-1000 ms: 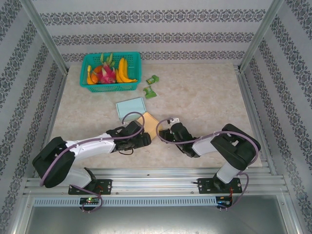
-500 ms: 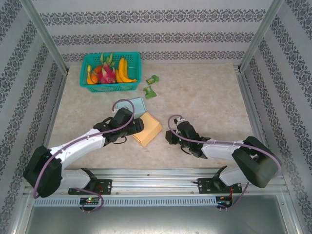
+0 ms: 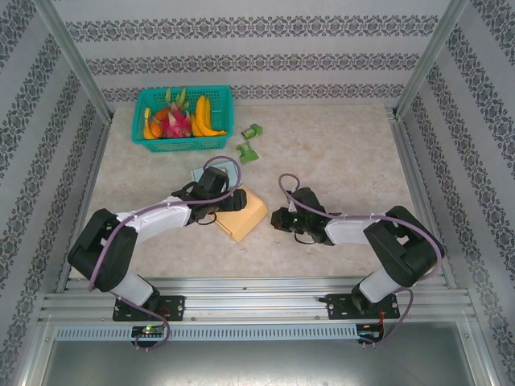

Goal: Fold the paper box

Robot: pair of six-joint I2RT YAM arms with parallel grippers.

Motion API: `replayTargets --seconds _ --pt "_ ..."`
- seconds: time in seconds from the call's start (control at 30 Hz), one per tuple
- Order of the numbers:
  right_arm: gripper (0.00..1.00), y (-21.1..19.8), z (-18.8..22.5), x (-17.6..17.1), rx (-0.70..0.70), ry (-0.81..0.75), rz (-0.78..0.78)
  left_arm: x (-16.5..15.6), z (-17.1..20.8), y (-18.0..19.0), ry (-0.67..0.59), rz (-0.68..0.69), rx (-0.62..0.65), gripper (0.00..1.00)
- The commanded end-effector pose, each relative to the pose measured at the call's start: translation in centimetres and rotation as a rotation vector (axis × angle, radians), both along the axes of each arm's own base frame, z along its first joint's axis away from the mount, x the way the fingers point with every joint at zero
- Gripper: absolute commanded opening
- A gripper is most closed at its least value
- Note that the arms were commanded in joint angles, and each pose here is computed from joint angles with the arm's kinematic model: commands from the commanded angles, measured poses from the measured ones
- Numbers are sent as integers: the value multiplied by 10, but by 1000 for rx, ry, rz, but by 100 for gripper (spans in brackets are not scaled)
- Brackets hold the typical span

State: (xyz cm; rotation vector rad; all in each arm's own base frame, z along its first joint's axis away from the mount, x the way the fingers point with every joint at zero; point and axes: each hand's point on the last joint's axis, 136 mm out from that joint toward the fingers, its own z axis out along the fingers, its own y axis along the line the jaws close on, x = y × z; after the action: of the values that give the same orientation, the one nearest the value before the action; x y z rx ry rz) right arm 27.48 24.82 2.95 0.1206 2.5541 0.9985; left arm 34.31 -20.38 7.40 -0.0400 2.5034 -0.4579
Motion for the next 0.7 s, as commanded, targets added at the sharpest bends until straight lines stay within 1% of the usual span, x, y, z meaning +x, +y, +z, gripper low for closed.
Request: replayTargets --seconds 0.0,0.4,0.5,0.67 --pt "0 9 7 10 56 14 4 16 4 -6 -41 -42 -25 89" --pt "0 3 -6 33 69 53 -38 29 1 -34 -58 -134 -126 89" --pt "0 5 -7 36 73 57 -35 29 -5 -39 -39 -146 -145 88" --pt "0 6 -10 43 73 65 -35 20 -16 -58 7 -193 -220 86"
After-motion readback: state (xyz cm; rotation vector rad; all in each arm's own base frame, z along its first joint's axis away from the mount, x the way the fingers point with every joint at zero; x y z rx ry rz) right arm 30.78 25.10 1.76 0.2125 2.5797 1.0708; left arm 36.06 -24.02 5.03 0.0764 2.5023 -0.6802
